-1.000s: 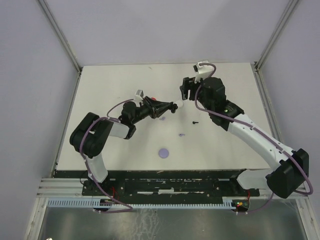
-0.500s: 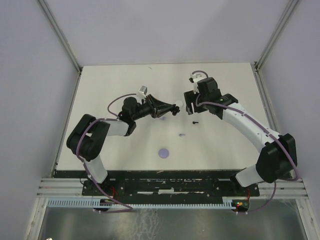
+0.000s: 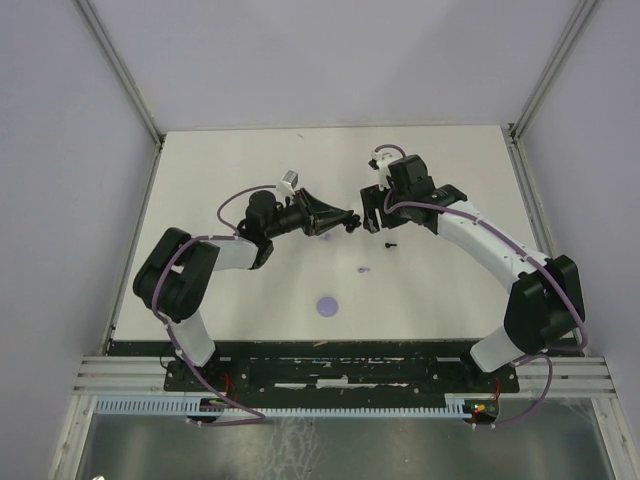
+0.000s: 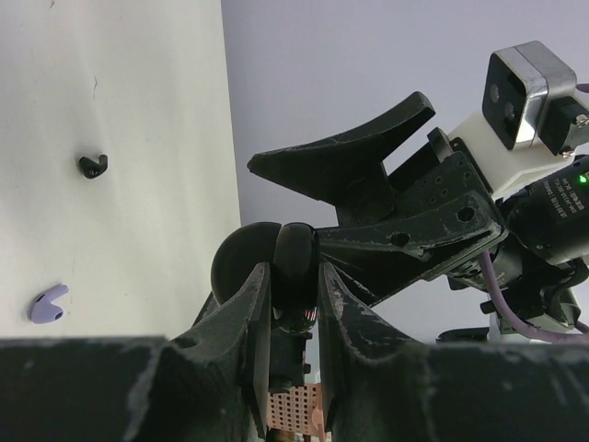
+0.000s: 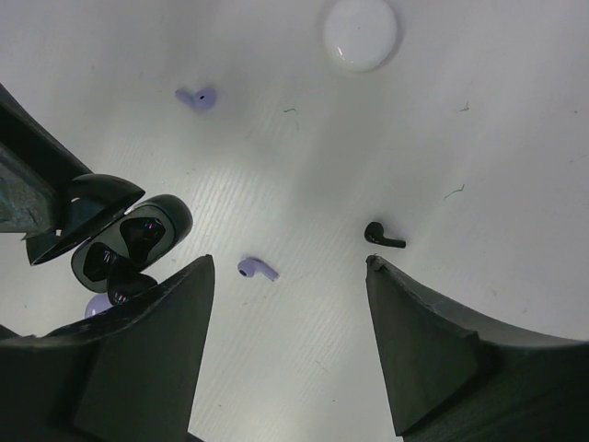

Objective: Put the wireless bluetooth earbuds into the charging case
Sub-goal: Place the earbud in the charging case.

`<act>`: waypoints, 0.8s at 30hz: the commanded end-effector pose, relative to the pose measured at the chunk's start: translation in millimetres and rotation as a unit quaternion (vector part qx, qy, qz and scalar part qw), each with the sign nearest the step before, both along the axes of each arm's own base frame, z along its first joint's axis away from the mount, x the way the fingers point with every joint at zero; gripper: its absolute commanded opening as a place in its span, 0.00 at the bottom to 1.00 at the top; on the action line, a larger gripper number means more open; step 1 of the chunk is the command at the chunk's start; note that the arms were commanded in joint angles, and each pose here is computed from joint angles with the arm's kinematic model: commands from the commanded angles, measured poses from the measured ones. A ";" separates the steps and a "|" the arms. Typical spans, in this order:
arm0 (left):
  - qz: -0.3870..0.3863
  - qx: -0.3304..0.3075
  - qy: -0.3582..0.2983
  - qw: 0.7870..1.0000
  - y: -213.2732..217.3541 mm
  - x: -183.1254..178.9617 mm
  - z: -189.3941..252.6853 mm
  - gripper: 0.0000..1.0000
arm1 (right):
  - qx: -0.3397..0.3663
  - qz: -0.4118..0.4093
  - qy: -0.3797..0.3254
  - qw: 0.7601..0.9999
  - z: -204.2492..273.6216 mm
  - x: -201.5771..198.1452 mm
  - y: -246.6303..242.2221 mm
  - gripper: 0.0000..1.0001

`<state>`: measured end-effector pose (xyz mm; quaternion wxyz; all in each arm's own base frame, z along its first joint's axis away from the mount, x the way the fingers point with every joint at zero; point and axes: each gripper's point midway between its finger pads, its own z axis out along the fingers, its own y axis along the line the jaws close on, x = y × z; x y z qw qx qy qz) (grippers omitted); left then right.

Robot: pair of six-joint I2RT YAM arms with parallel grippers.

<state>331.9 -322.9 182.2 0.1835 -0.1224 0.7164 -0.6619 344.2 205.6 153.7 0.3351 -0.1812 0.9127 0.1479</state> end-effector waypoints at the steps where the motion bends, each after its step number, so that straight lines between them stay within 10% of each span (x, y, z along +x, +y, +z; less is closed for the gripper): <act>1: -0.018 -0.004 -0.066 0.998 -5.0 -0.8 24.8 0.03 | 0.036 0.015 -0.026 0.999 21.6 12.3 15.6 0.74; 24: 0.005 0.004 -0.045 0.999 -8.7 14.5 7.6 0.03 | 0.033 0.041 -0.027 0.998 20.7 -5.8 40.8 0.74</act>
